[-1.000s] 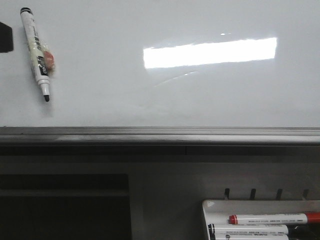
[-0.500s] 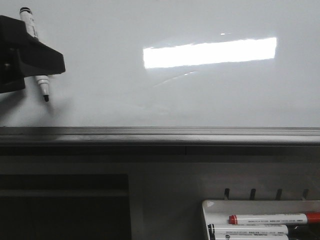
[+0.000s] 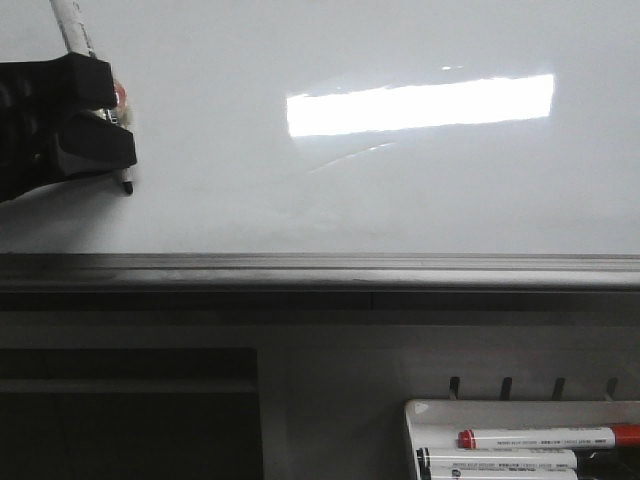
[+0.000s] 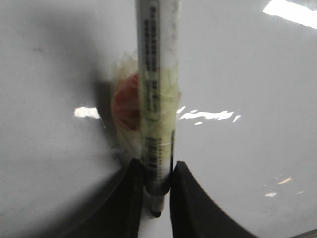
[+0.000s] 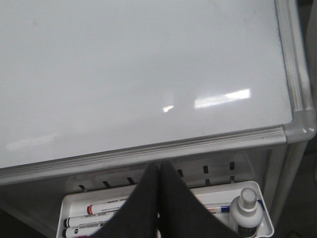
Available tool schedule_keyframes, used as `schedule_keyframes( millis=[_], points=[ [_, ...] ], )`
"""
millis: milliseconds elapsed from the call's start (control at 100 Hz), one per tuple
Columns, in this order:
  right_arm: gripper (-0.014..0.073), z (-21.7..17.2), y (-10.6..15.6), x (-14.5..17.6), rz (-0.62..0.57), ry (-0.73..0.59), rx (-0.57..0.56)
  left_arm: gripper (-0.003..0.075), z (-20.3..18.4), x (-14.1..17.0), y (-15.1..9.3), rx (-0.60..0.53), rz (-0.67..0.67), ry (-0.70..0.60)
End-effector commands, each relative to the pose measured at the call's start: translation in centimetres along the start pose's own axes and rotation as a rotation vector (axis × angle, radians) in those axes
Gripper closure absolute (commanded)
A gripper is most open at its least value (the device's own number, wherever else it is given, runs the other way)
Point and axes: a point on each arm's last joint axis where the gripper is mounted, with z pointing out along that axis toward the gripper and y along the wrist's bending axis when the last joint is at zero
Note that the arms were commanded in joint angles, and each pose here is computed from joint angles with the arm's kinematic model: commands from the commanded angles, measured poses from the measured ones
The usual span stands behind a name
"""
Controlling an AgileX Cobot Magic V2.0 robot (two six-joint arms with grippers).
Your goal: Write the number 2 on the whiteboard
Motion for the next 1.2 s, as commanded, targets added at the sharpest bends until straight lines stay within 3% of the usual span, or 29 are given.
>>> schedule_keyframes(
  millis=[0, 130, 350, 500, 570, 630, 720, 790, 980, 1190],
  points=[
    [0.0666, -0.3, 0.5, -1.4, 0.035, -0.058, -0.035, 0.0741, 0.0, -1.5, -0.9, 0.056, 0.012, -0.089],
    [0.0666, -0.4, 1.1, -1.3, 0.077, -0.036, -0.113, 0.0741, -0.2, -1.5, -1.3, 0.087, 0.062, -0.086],
    [0.0666, -0.8, 3.8, -1.4, -0.16, -0.06, -0.446, 0.0741, -1.5, -2.0, -2.5, 0.196, 0.249, -0.091],
    [0.0655, -0.1, 5.1, -2.0, -0.198, -0.007, -0.596, 0.0741, -2.8, -2.1, -3.7, 0.308, 0.477, -0.095],
    [0.0582, 0.3, 5.8, -2.4, -0.269, 0.029, -0.659, 0.0741, -3.3, -1.9, -3.9, 0.329, 0.571, -0.077],
    [0.0448, 0.4, 6.7, -2.9, -0.377, 0.027, -0.748, 0.0741, -3.6, -1.8, -3.8, 0.32, 0.636, -0.049],
    [0.0244, 0.7, 8.1, -3.9, -0.43, 0.029, -0.86, 0.0741, -4.2, -1.6, -3.6, 0.301, 0.754, -0.006],
    [0.0174, 1.3, 9.4, -4.7, -0.465, 0.046, -0.917, 0.0741, -4.8, -1.7, -3.7, 0.318, 0.851, -0.016],
    [0.022, 2.8, 12.9, -5.8, -0.674, 0.029, -1.054, 0.0741, -6.3, -1.2, -4.8, 0.408, 1.143, -0.031],
    [0.0227, 5.2, 16.6, -6.8, -0.685, 0.024, -1.048, 0.0741, -6.4, -0.6, -5.0, 0.383, 1.187, 0.02]
  ],
)
